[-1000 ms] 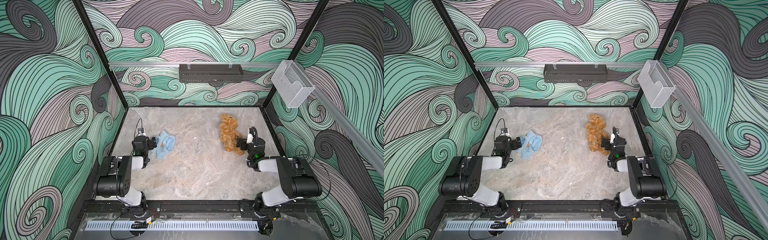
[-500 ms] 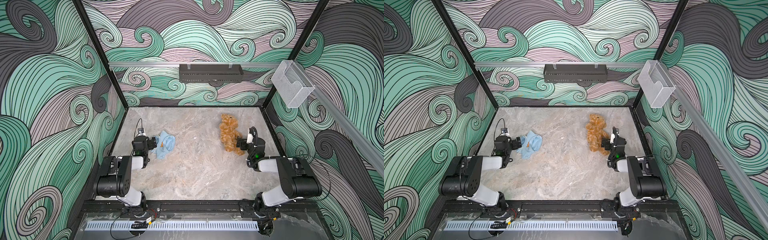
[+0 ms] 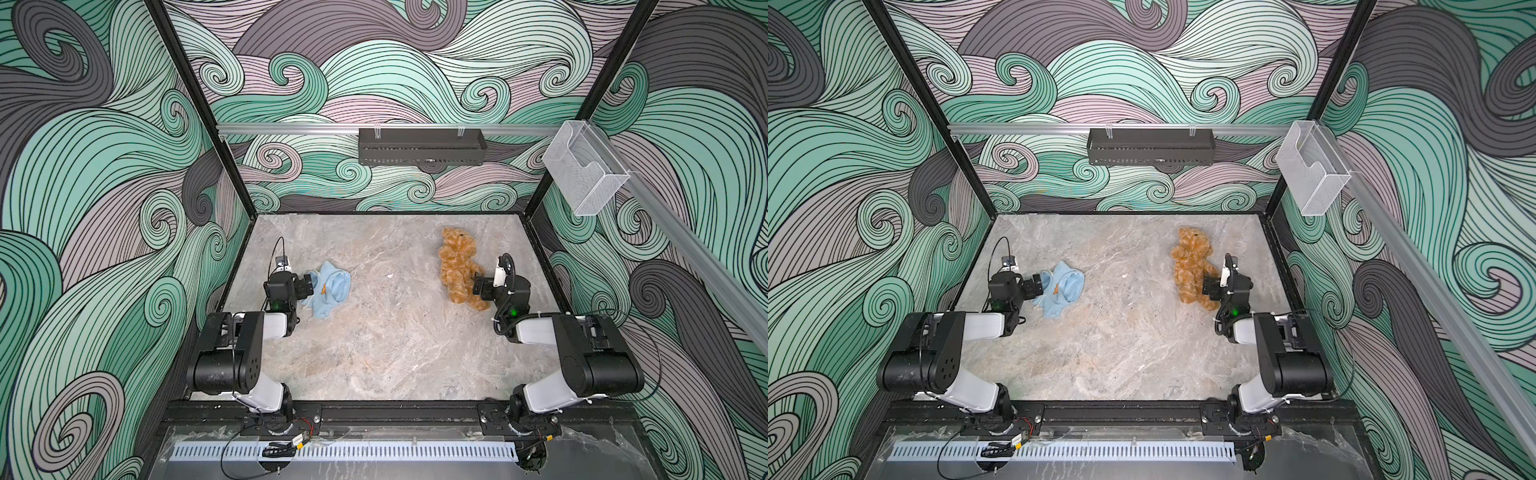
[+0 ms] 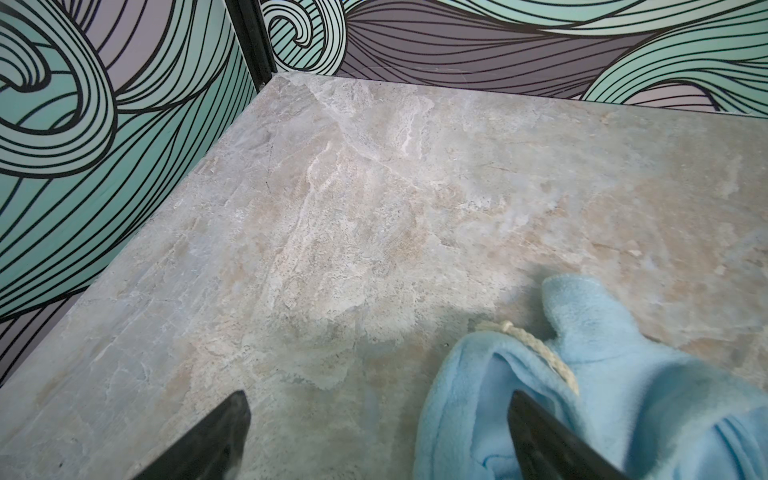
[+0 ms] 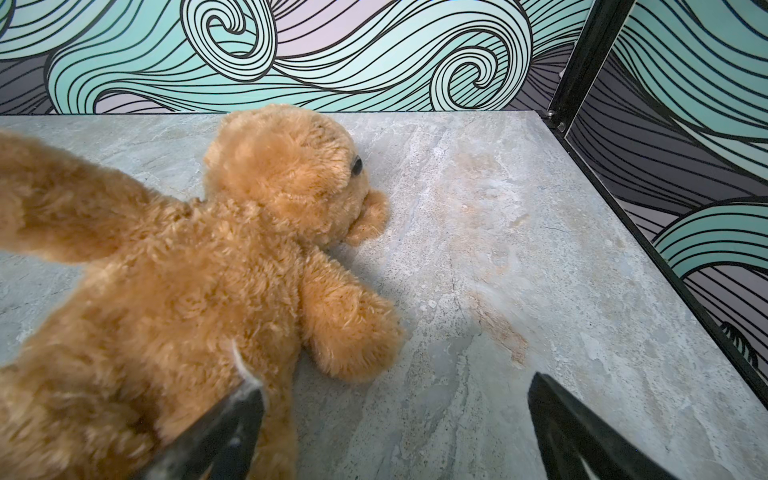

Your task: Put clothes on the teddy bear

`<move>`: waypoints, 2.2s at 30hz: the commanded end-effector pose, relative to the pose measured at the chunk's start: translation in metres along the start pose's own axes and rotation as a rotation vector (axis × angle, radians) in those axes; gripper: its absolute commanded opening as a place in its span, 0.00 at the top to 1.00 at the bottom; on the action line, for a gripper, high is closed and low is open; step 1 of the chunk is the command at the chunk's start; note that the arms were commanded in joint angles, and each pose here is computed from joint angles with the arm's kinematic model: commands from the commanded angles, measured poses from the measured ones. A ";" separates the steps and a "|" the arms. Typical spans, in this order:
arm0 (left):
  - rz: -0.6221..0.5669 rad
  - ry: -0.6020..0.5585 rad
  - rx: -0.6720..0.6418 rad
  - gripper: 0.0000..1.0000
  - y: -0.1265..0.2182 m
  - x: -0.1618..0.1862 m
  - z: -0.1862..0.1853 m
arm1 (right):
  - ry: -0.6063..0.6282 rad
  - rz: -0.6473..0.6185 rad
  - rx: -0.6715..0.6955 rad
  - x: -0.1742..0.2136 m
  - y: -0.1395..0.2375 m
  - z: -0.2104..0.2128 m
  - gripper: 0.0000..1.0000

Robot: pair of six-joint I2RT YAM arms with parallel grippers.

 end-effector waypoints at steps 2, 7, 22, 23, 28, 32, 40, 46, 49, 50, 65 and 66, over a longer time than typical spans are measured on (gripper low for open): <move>-0.035 0.016 -0.012 0.02 0.001 -0.015 0.006 | -0.011 -0.070 0.042 -0.018 0.008 -0.006 0.01; 0.015 0.208 -0.308 0.01 0.042 -0.043 0.065 | -0.159 -0.174 0.246 -0.065 0.058 -0.040 0.01; 0.460 0.375 0.361 0.22 0.083 -0.039 -0.080 | -0.254 0.244 -0.197 -0.059 0.092 0.111 0.03; 0.506 0.327 0.342 0.25 0.080 -0.032 -0.082 | -0.243 0.270 -0.216 -0.053 0.090 0.122 0.03; 0.642 0.257 0.419 0.39 0.054 -0.016 -0.115 | -0.176 0.371 -0.210 -0.034 0.069 0.144 0.04; 0.695 0.140 0.373 0.44 0.037 -0.004 -0.129 | -0.157 0.399 -0.215 -0.035 0.057 0.152 0.03; 0.803 0.023 0.245 0.59 0.019 0.023 -0.122 | -0.139 0.415 -0.218 -0.033 0.054 0.154 0.01; 0.752 0.048 0.281 0.57 0.032 0.010 -0.123 | -0.140 0.440 -0.214 -0.021 0.053 0.152 0.01; 0.697 0.070 0.255 0.56 0.039 0.001 -0.114 | -0.149 0.449 -0.232 -0.019 0.051 0.157 0.01; 0.686 0.069 0.238 0.55 0.040 0.000 -0.110 | -0.153 0.452 -0.239 -0.018 0.050 0.159 0.01; 0.786 0.033 0.233 0.75 0.020 0.028 -0.120 | -0.172 0.489 -0.276 -0.011 0.046 0.168 0.01; 0.781 0.037 0.244 0.79 0.021 0.027 -0.122 | -0.174 0.492 -0.275 -0.010 0.046 0.168 0.01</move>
Point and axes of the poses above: each gripper's point midway between its finger pads, its own y axis back along the fingers, its own z axis along the line the jaws close on, x = y × z, the point moved 1 cm from there along y, back along the fingers, and after that the axes turned 9 degrees about -y, right-handed, at the moved point
